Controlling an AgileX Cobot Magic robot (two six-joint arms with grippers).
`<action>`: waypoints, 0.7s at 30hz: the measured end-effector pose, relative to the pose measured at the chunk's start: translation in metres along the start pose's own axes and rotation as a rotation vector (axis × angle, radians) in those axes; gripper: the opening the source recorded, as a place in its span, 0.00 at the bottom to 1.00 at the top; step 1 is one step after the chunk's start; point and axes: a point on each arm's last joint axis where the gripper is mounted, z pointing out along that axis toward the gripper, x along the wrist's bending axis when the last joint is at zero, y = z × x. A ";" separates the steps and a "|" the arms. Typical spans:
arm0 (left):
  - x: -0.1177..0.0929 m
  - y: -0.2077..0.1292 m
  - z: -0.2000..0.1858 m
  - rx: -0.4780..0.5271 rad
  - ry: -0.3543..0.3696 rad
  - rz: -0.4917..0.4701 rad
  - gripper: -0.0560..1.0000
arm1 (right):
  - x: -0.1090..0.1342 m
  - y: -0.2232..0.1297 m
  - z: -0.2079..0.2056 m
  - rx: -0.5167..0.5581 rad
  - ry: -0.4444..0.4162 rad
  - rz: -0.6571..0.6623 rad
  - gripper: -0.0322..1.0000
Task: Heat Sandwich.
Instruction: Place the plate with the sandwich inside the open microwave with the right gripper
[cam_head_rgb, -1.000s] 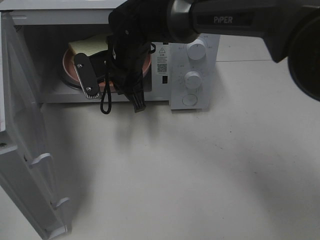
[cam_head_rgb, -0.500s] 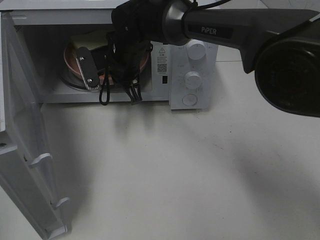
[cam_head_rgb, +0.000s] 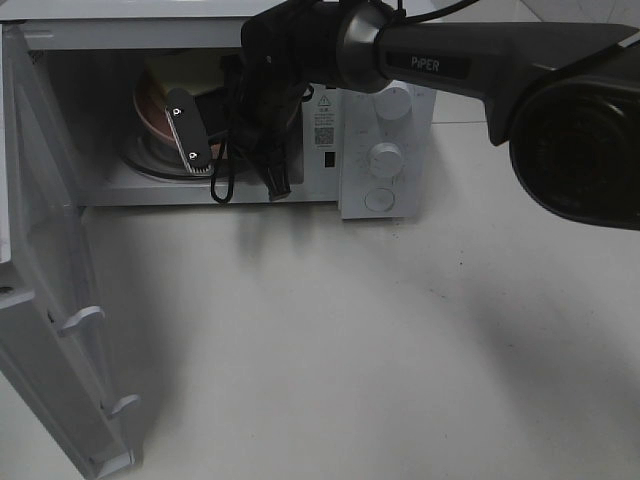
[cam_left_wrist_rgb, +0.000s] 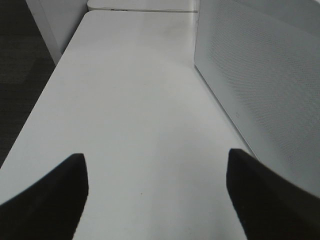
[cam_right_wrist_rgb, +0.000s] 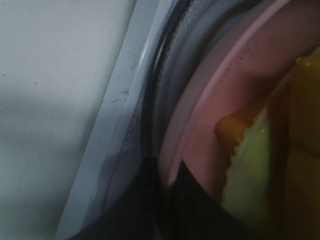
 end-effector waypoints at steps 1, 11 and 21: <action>0.000 0.000 0.000 0.000 0.000 0.000 0.74 | 0.003 -0.001 0.004 -0.001 0.008 0.007 0.08; 0.000 0.000 0.000 0.000 0.000 0.000 0.74 | 0.007 0.000 0.014 -0.016 -0.007 0.020 0.08; 0.000 0.000 0.000 0.000 0.000 0.000 0.74 | 0.006 0.001 0.014 -0.020 -0.018 0.059 0.08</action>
